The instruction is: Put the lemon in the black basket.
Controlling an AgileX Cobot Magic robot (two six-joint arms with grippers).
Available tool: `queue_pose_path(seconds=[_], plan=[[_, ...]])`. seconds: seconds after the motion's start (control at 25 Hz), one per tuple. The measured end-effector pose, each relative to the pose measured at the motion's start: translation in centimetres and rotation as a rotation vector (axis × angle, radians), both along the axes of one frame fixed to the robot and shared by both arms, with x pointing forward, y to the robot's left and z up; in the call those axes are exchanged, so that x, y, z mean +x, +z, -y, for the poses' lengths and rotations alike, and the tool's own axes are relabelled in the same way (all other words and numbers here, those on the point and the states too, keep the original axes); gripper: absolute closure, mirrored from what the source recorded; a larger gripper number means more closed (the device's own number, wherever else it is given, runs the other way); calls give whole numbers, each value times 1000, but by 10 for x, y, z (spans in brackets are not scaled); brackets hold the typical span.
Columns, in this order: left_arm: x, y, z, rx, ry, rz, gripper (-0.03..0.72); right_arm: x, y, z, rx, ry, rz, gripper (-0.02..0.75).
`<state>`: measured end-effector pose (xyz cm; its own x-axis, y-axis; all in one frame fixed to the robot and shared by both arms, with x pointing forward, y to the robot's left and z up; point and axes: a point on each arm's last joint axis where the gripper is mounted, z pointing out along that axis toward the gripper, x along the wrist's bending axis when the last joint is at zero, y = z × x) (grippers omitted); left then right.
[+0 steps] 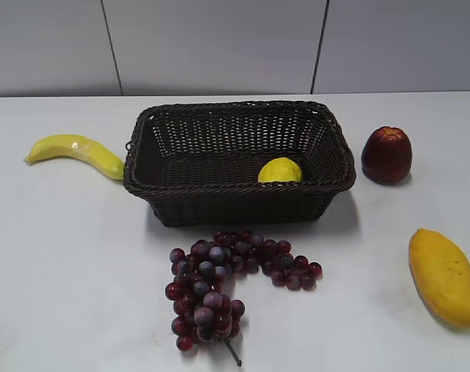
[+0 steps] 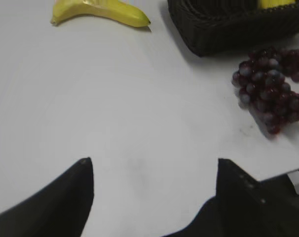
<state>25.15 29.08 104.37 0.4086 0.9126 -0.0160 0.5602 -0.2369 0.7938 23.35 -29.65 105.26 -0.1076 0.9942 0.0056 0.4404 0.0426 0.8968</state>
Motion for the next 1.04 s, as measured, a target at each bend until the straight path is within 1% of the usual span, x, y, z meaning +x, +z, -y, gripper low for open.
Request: queue_pose_path(seconds=[0.08,0.28,0.4,0.56,1.04], plan=[[-5,0,-2,-13,57,37,100,0,0,0,0,0,0,183],[-16,1,-5,-29,246,119,100,0,0,0,0,0,0,183],[-17,1,-5,-27,319,131,100,0,0,0,0,0,0,183],[-18,1,-5,-28,339,134,102,0,0,0,0,0,0,183],[-18,1,-5,-28,341,134,103,0,0,0,0,0,0,183]])
